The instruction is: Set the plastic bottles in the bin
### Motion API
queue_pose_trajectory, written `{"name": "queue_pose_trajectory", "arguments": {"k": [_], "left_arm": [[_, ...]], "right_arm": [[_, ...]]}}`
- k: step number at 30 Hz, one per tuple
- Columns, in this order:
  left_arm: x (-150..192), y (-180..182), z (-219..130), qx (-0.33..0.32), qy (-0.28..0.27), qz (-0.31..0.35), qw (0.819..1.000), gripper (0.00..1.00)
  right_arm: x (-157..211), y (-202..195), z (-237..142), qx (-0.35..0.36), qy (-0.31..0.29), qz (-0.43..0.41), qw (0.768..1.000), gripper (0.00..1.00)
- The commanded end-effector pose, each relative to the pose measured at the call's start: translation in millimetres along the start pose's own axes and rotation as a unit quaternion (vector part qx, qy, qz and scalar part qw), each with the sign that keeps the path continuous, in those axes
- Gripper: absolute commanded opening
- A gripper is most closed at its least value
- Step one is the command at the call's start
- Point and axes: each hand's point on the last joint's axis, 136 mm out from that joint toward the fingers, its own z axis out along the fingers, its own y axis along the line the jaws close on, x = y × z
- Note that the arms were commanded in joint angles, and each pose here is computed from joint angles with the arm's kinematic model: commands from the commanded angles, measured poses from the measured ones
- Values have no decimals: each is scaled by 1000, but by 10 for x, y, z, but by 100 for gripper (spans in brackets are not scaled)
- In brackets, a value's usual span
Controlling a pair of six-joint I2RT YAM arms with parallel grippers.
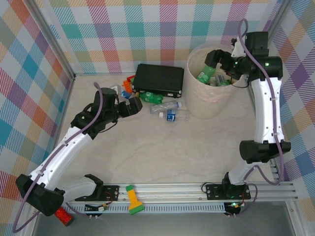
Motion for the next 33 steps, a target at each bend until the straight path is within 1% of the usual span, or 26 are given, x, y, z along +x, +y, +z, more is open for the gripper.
{"name": "queue_pose_trajectory", "arguments": {"k": [1,6,13,17,20,22,25,27,29,33], "left_arm": [[-95,-80,43,17,-8,-12,1000,99],[-87,-89,128,15,1,-16,1000,100],[13,40,210,-17,22,-14,1000,100],[152,189,324,-48,48,-14,998,100],[281,270,454,-64,76,-12,995,100],[374,254,569,-54,95,-14,994,99],[466,262,732,-53,117,-27,991,96],[486,233,825,-51,126,-38,990,94],[480,152,911,-34,127,-44,990,91],[511,-26,1149,1,139,-25,990,91]], "right_arm": [[141,246,14,-37,-2,-18,999,99],[443,398,133,-52,19,-29,998,99],[765,670,437,-79,52,-51,994,99],[876,745,569,-86,65,-44,993,99],[957,784,628,-94,68,-42,992,99],[1025,794,662,-97,77,-41,991,99],[1087,771,671,-92,85,-43,991,99],[1084,754,631,-88,80,-46,992,99],[1072,726,582,-80,72,-50,993,99],[1085,661,478,-67,61,-55,994,99]]}}
